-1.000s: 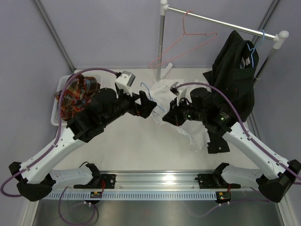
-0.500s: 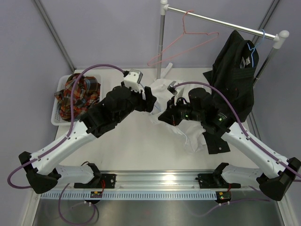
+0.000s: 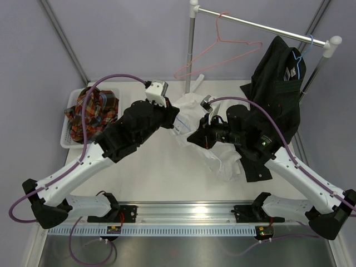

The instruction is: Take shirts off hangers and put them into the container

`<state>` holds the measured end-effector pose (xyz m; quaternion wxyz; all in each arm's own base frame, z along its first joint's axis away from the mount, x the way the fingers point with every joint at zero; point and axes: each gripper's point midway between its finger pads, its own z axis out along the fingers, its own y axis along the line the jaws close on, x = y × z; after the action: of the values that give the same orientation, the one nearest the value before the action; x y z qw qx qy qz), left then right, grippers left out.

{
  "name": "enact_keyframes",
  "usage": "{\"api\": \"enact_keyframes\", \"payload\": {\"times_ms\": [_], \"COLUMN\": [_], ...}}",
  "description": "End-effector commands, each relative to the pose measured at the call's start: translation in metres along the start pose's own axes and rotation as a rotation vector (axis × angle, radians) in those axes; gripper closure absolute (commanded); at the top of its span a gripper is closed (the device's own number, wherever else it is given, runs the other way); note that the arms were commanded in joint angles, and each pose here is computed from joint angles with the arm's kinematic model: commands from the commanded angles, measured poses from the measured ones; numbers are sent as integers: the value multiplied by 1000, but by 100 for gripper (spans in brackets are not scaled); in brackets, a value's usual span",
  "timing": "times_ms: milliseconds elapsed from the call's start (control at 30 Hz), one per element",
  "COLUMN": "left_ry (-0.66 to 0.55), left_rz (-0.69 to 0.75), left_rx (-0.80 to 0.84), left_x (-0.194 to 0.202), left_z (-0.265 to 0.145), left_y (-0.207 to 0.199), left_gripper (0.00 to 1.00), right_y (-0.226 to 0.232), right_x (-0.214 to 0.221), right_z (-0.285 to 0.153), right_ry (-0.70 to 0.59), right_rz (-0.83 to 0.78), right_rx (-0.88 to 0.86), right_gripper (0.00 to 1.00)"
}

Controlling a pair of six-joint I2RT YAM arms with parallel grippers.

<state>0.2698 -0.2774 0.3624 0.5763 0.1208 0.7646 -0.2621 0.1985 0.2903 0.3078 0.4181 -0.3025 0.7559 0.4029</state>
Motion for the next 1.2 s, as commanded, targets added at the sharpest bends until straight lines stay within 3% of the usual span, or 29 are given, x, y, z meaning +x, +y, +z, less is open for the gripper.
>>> {"api": "enact_keyframes", "payload": {"times_ms": [0, 100, 133, 233, 367, 567, 800, 933, 1167], "left_ry": [-78, -100, -109, -121, -98, -80, -76, -78, -67], "left_rz": [-16, 3, 16, 53, 106, 82, 58, 48, 62], "left_rx": [22, -5, -30, -107, -189, -211, -254, -265, -256], "left_x": [-23, -30, -32, -33, -26, -21, -17, -16, -11], "left_z": [-3, -6, -6, -3, 15, 37, 54, 59, 64], "left_y": [-7, -1, 3, 17, 27, 22, 19, 16, 9], "left_gripper": [100, 100, 100, 100, 100, 100, 100, 100, 100], "right_y": [18, 17, 17, 17, 11, -2, -37, -43, -49], "right_x": [-20, -18, -18, -20, -24, -32, -17, -11, -20], "right_z": [-5, -7, -8, -14, -28, -45, -46, -40, -27], "right_ry": [-86, -80, -81, -91, -106, -147, -149, -174, -204], "right_rz": [-34, -31, -30, -28, -13, 63, 253, 337, 325], "right_rx": [-64, -57, -55, -41, 28, 147, 357, 382, 389], "right_gripper": [100, 91, 74, 47, 27, 24, 30, 32, 32]}}
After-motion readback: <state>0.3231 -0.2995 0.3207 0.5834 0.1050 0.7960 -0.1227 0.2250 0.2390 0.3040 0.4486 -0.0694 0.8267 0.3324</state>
